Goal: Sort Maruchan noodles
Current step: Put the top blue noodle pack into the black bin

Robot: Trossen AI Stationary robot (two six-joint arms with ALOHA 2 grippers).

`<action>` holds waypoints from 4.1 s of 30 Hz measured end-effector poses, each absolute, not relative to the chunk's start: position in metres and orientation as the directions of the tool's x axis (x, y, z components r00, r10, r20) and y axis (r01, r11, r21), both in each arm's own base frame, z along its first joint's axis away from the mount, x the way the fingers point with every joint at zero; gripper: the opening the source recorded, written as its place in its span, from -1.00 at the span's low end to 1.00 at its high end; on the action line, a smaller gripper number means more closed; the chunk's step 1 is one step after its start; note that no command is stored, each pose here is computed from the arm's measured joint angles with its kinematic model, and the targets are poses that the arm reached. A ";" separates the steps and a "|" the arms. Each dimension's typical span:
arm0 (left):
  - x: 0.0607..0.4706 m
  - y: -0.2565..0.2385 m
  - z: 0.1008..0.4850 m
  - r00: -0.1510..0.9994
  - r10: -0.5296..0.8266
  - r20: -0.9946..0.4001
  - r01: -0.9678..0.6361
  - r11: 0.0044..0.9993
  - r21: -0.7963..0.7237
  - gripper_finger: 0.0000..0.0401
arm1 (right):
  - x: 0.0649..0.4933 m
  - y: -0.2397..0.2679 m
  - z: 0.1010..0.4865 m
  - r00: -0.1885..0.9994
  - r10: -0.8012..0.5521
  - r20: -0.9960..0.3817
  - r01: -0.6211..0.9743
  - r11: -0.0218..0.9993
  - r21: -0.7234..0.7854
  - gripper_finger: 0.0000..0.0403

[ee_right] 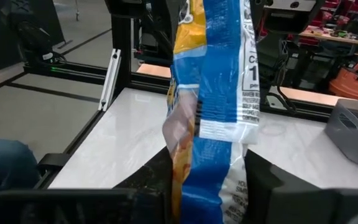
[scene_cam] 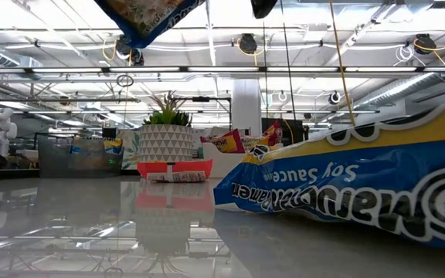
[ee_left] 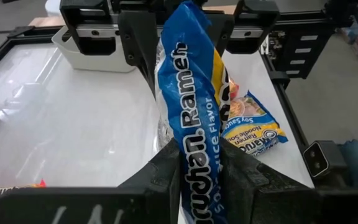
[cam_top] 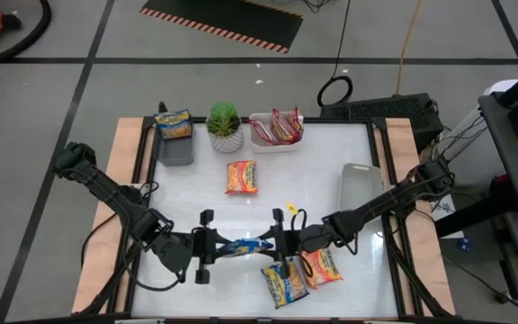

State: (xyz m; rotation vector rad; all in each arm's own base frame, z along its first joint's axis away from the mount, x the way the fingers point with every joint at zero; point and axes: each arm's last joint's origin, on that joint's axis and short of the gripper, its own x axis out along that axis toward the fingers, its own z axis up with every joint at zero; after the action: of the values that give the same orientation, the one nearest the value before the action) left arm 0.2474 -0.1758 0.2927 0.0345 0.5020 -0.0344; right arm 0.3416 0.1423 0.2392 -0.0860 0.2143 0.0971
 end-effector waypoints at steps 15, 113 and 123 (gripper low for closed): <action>0.241 -0.170 0.293 0.851 -0.001 -0.525 0.069 0.991 0.111 -0.58 | 0.297 0.135 0.275 0.932 0.023 -0.361 -0.015 1.000 0.025 0.13; 0.137 0.189 0.269 0.070 0.301 -0.951 -0.104 0.951 0.293 -0.58 | 0.243 0.115 0.314 0.919 -0.093 -0.383 0.004 0.974 -0.228 0.19; 0.140 0.199 0.266 0.019 0.375 -0.927 -0.177 0.913 0.366 -0.57 | 0.243 0.115 0.314 0.919 -0.093 -0.383 0.004 0.974 -0.228 0.19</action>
State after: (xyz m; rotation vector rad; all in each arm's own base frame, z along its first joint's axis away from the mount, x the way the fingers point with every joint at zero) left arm 0.1404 0.1987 0.2656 0.1635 1.4926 0.4316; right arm 0.2432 0.1155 0.3136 -0.2259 0.4031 -0.0502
